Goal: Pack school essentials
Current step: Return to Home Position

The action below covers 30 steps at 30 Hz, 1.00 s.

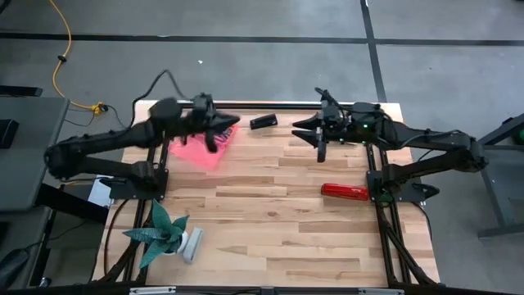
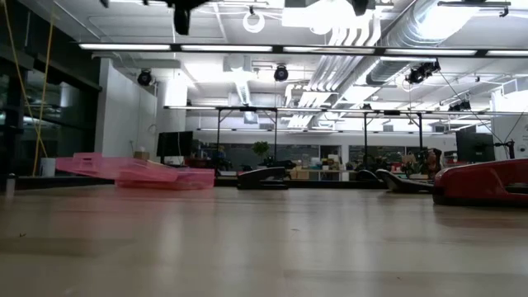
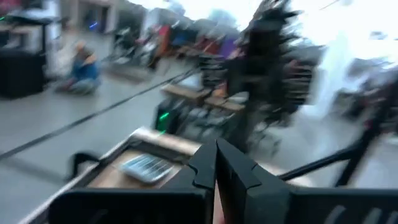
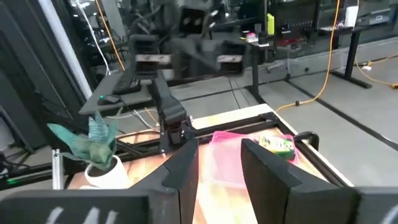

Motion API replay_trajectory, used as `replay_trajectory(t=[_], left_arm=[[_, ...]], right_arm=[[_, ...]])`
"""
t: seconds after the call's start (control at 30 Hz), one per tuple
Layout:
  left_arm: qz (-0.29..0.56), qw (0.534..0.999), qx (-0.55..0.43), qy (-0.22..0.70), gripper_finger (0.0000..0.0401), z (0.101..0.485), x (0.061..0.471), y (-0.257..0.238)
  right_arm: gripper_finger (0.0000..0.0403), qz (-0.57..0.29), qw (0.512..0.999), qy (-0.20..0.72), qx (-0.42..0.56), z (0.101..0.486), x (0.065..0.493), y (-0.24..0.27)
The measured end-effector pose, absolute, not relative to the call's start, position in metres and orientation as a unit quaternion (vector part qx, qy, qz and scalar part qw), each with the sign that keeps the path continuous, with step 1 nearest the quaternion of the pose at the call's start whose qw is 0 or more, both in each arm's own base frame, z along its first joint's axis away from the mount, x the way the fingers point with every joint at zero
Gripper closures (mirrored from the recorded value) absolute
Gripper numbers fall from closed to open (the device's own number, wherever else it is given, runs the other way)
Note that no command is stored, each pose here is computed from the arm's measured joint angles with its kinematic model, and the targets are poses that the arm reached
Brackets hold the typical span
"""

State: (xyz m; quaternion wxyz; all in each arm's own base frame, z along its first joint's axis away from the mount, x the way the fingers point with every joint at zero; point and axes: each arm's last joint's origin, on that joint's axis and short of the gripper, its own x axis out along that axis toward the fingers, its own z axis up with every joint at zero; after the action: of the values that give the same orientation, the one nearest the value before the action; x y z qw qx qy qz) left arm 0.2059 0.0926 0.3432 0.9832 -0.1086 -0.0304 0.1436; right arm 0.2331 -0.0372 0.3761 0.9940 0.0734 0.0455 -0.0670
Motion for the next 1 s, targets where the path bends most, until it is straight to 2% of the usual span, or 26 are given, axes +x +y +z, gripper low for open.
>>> replay_trajectory(t=[0.13,0.53,0.6,0.73,1.0], left_arm=[[0.09,0.988,-0.104,-0.069,0.0401,0.336,0.192,0.061],[0.082,0.992,-0.077,-0.049,0.0401,0.341,0.158,0.04],[0.063,0.994,-0.077,-0.054,0.0401,0.341,0.151,0.035],[0.015,0.993,-0.087,-0.072,0.0401,0.324,0.139,0.023],[-0.006,0.986,-0.124,-0.112,0.0401,0.259,0.117,0.009]], right_arm=[[0.029,-0.044,0.996,0.037,0.073,0.381,0.227,-0.035],[0.0294,-0.054,0.994,0.034,0.088,0.381,0.227,-0.036],[0.0312,-0.054,0.994,0.034,0.091,0.381,0.227,-0.036],[0.0387,-0.05,0.992,0.034,0.106,0.381,0.227,-0.035],[0.0399,-0.054,0.992,0.038,0.108,0.38,0.227,-0.035]])
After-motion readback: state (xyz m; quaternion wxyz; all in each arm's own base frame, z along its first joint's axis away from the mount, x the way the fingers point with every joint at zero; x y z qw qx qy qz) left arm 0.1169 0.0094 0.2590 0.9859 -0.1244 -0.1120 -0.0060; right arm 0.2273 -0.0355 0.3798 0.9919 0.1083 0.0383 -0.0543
